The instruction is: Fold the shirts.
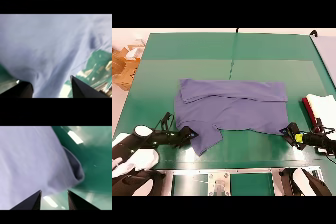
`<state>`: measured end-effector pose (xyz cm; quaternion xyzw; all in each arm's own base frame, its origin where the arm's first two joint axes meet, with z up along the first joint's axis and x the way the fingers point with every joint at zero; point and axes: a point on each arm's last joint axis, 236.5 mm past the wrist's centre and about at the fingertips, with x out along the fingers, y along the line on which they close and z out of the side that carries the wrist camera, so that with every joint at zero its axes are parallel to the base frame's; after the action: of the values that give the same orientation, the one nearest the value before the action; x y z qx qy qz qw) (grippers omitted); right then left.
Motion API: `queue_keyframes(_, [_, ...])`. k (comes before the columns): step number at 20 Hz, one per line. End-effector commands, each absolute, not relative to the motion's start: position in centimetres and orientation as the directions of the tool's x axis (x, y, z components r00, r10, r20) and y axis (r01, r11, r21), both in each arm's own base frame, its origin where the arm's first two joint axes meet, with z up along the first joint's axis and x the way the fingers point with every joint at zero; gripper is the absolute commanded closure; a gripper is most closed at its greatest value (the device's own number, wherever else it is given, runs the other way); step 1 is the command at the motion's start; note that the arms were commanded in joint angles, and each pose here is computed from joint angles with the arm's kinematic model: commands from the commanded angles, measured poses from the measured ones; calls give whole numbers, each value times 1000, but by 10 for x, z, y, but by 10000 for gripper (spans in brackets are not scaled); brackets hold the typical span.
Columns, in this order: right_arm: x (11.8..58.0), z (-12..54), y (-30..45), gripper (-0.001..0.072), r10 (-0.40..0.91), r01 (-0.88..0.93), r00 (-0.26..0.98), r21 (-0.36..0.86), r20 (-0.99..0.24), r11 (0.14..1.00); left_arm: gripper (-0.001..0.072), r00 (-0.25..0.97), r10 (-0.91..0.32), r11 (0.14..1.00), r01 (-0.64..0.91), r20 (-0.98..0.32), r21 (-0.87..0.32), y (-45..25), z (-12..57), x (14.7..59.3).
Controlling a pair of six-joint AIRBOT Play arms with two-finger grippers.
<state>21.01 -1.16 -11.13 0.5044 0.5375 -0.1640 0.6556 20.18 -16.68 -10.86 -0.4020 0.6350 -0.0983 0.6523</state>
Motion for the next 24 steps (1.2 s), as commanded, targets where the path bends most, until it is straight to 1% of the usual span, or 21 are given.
queue_keyframes(1, [226, -122, -18, 312, 300, 792, 433, 518, -850, 324, 241, 279, -591, 662, -369, -757, -652, -169, -118, 218])
queue_keyframes(2, [232, -120, -19, 319, 298, 784, 457, 538, -838, 310, 454, 289, -583, 666, -366, -759, -650, -168, -119, 220])
queue_keyframes(3, [236, -119, -20, 408, 296, 769, 474, 554, -829, 319, 550, 289, -583, 668, -361, -759, -651, -168, -118, 221])
queue_keyframes(4, [238, -117, -21, 555, 296, 753, 478, 559, -827, 348, 642, 279, -595, 679, -328, -754, -657, -171, -114, 221])
queue_keyframes(5, [238, -114, -19, 622, 306, 737, 476, 564, -825, 373, 682, 257, -608, 698, -279, -751, -660, -175, -109, 220])
queue_keyframes(6, [238, -111, -16, 675, 323, 721, 468, 567, -823, 399, 683, 214, -613, 729, -218, -761, -649, -177, -104, 215])
queue_keyframes(7, [236, -109, -15, 696, 335, 711, 448, 558, -829, 429, 683, 162, -607, 761, -165, -778, -628, -177, -101, 209])
queue_keyframes(9, [233, -102, -18, 696, 344, 688, 408, 532, -846, 493, 683, 47, -539, 837, -86, -841, -541, -164, -95, 197])
queue_keyframes(10, [232, -98, -20, 697, 346, 680, 393, 522, -852, 515, 683, 3, -484, 874, -44, -875, -484, -152, -91, 194])
queue_keyframes(12, [237, -84, -23, 697, 351, 656, 387, 522, -853, 545, 683, -24, -387, 922, 15, -922, -388, -132, -79, 200])
queue_keyframes(15, [249, -65, -27, 697, 357, 631, 404, 539, -842, 558, 683, 13, -362, 930, 80, -932, -360, -128, -50, 221])
queue_keyframes(17, [260, -50, -32, 697, 347, 622, 434, 556, -831, 552, 683, 74, -362, 929, 109, -929, -353, -130, -29, 241])
queue_keyframes(19, [281, -28, -34, 697, 348, 589, 502, 607, -792, 533, 683, 190, -373, 926, 138, -908, -352, -133, -4, 275])
queue_keyframes(20, [293, -18, -35, 697, 338, 564, 536, 626, -773, 538, 683, 232, -378, 925, 147, -896, -352, -135, 6, 289])
queue_keyframes(22, [320, 3, -38, 697, 314, 512, 590, 646, -744, 566, 683, 267, -382, 922, 171, -885, -347, -140, 19, 315])
queue_keyframes(23, [332, 9, -39, 697, 311, 496, 598, 646, -738, 580, 683, 276, -383, 921, 183, -882, -343, -143, 22, 330])
queue_keyframes(24, [346, 14, -41, 697, 313, 486, 610, 656, -728, 578, 683, 289, -378, 923, 186, -879, -336, -144, 25, 346])
